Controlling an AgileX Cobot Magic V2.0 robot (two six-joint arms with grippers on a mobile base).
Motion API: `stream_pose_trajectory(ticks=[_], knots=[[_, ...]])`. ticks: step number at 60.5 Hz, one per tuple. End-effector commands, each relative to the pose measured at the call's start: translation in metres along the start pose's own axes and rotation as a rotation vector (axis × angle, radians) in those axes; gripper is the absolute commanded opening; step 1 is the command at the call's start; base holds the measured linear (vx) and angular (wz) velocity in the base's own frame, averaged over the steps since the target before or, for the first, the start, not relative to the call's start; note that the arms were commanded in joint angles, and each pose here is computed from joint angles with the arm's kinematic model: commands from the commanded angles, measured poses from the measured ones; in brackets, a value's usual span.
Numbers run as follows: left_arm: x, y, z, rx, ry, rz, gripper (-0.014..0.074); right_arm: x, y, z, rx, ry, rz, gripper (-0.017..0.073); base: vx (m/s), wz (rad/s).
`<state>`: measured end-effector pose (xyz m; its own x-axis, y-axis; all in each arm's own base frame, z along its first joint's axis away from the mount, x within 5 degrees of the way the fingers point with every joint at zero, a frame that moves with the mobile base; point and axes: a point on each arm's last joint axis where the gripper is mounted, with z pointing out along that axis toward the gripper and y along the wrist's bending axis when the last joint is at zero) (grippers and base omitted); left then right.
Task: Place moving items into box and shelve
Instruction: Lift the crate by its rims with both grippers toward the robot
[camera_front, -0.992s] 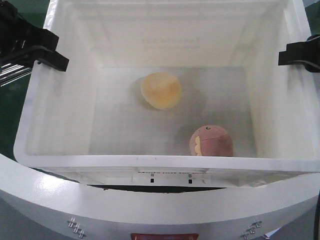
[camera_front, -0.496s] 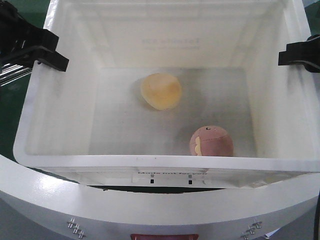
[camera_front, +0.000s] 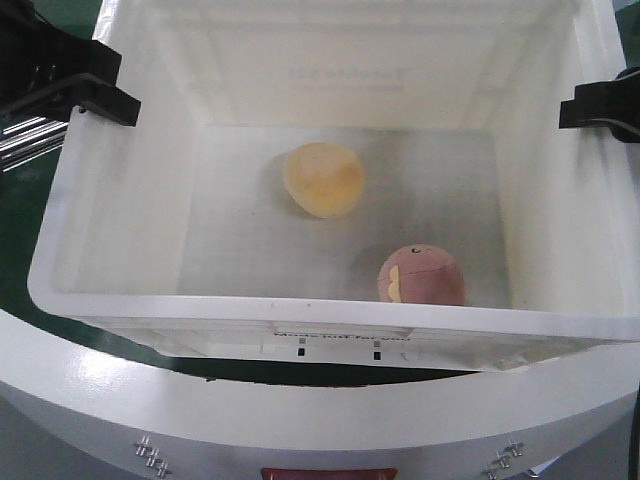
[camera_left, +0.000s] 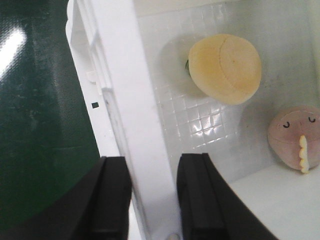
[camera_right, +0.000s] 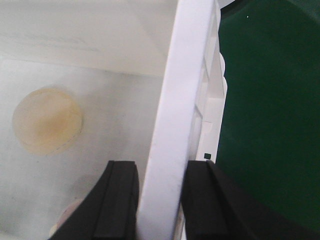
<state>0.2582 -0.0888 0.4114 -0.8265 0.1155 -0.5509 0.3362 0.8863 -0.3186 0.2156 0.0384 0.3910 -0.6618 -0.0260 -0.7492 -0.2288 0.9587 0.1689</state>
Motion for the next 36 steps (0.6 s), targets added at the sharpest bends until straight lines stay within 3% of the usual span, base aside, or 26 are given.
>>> stream_pose_trajectory(ticks=[1, 13, 36], knots=[[-0.0138, -0.0169, -0.0294, 0.077, -0.219, -0.004, -0.0006, -0.0217, 0.0061, -0.0224, -0.021, -0.212, 0.004, -0.0006, 0.0, 0.0], [-0.0136, -0.0175, -0.0294, 0.084, -0.217, -0.005, -0.0006, -0.0223, 0.0107, -0.0227, -0.077, -0.218, 0.055, -0.0006, 0.0, 0.0], [-0.0142, -0.026, -0.031, 0.182, -0.223, -0.044, -0.0006, -0.0214, 0.0132, -0.0281, -0.095, -0.228, 0.062, -0.0006, 0.0, 0.0]])
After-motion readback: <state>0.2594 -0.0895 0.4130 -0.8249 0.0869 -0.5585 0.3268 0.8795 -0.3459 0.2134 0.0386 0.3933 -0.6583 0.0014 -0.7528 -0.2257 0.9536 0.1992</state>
